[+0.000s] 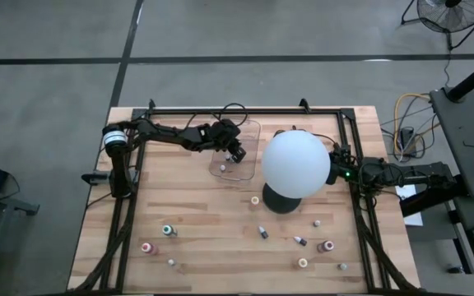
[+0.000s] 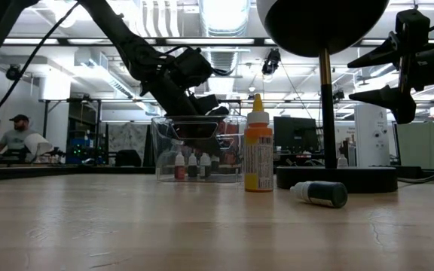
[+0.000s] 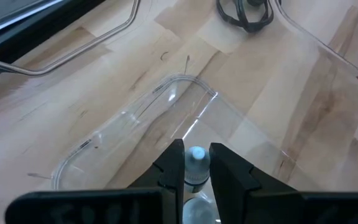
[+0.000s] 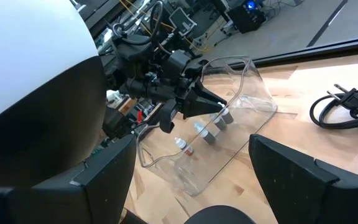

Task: Pick & Place food coloring
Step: Put the small red food coloring bottle into the transparent bin

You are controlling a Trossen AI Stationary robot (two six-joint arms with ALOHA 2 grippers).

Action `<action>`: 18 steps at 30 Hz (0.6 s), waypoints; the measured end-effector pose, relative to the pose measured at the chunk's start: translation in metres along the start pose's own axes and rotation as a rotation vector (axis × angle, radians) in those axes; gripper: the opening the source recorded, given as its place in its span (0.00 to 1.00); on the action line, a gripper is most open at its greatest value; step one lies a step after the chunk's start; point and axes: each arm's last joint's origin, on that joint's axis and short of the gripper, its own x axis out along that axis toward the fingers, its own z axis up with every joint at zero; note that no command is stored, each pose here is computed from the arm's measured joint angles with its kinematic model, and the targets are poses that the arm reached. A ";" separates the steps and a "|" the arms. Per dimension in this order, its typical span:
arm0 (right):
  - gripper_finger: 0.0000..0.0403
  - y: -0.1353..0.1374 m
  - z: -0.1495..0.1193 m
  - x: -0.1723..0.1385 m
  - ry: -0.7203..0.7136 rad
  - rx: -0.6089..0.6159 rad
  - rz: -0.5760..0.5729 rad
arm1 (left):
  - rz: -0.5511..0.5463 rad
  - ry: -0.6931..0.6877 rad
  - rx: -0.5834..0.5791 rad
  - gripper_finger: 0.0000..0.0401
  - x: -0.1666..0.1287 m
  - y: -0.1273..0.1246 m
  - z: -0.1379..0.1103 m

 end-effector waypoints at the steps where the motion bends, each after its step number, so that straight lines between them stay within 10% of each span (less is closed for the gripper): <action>1: 0.75 0.000 0.000 0.000 0.000 0.000 0.000 | -0.001 0.000 -0.005 0.10 0.000 0.000 0.000; 18: 0.75 0.000 0.000 0.000 0.000 0.000 0.000 | -0.013 0.013 -0.001 0.23 -0.002 0.000 0.000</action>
